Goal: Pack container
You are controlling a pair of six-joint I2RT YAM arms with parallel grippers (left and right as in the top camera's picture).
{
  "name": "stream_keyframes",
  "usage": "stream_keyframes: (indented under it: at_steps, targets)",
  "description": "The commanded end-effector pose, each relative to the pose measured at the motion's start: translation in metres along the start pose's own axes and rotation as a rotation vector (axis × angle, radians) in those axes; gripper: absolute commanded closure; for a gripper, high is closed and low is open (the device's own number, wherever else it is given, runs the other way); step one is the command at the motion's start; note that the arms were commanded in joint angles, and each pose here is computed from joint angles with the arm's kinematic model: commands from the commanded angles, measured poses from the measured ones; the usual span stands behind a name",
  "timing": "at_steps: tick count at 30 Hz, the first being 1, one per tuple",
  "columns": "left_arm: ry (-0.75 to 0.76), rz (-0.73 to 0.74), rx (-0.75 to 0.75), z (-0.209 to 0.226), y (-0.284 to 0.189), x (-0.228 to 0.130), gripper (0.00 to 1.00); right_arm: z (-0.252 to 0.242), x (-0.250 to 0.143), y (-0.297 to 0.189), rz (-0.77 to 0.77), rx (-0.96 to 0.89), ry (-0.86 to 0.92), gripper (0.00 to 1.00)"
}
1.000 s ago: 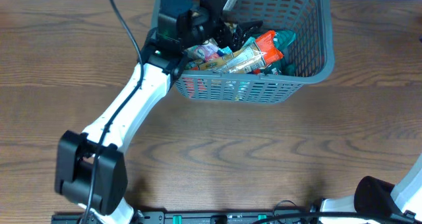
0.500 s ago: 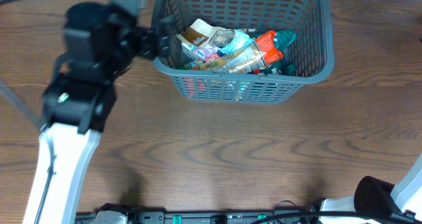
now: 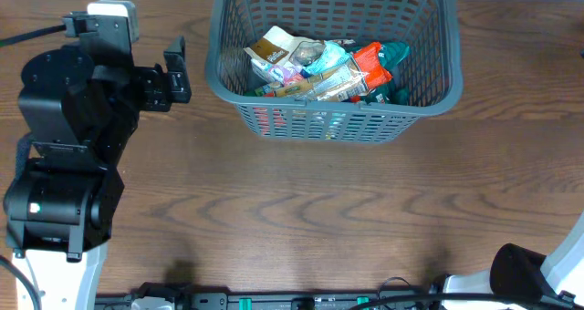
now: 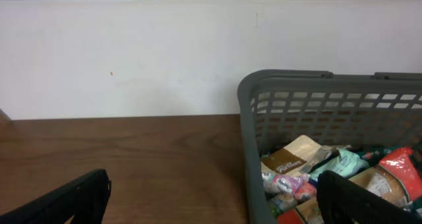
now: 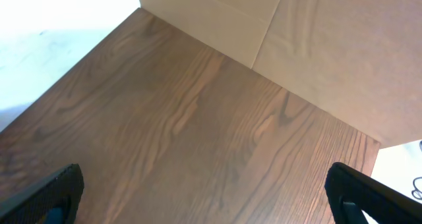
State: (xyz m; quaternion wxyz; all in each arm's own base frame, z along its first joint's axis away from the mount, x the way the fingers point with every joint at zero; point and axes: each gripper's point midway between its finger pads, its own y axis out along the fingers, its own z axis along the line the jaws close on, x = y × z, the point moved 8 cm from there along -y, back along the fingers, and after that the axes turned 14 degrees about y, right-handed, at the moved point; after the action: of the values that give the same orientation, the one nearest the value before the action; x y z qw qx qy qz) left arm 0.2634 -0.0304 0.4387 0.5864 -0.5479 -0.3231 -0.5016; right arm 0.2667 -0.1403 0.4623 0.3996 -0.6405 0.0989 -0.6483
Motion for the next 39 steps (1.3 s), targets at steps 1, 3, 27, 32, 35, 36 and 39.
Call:
stream_keyframes:
  at_steps: [1, 3, 27, 32, 35, 36, 39]
  targets:
    - [0.0, 0.0, 0.02, 0.003, -0.001, 0.002, 0.01, -0.002, 0.003, -0.002, -0.016, -0.006, -0.001, 0.01]
    - [0.0, 0.003, 0.02, 0.003, 0.0, 0.001, 0.01, -0.002, 0.003, -0.002, -0.017, -0.006, 0.0, 0.01]
    - [0.004, 0.31, -0.043, -0.007, -0.006, -0.049, 0.01, -0.002, 0.003, -0.002, -0.017, -0.006, 0.0, 0.01]
    - [0.004, 0.326, -0.046, -0.007, -0.006, -0.051, 0.01, -0.002, 0.003, -0.002, -0.017, -0.006, 0.0, 0.01]
    - [0.004, 0.326, -0.046, -0.007, -0.007, -0.051, 0.01, -0.002, 0.003, -0.002, -0.016, -0.006, -0.001, 0.01]
    - [0.004, 0.326, -0.046, -0.007, -0.006, -0.051, 0.01, -0.002, 0.003, -0.002, -0.016, -0.006, -0.001, 0.01]
    - [0.005, 0.325, -0.046, -0.007, -0.006, -0.051, 0.02, -0.002, 0.003, -0.002, -0.017, -0.006, 0.0, 0.01]
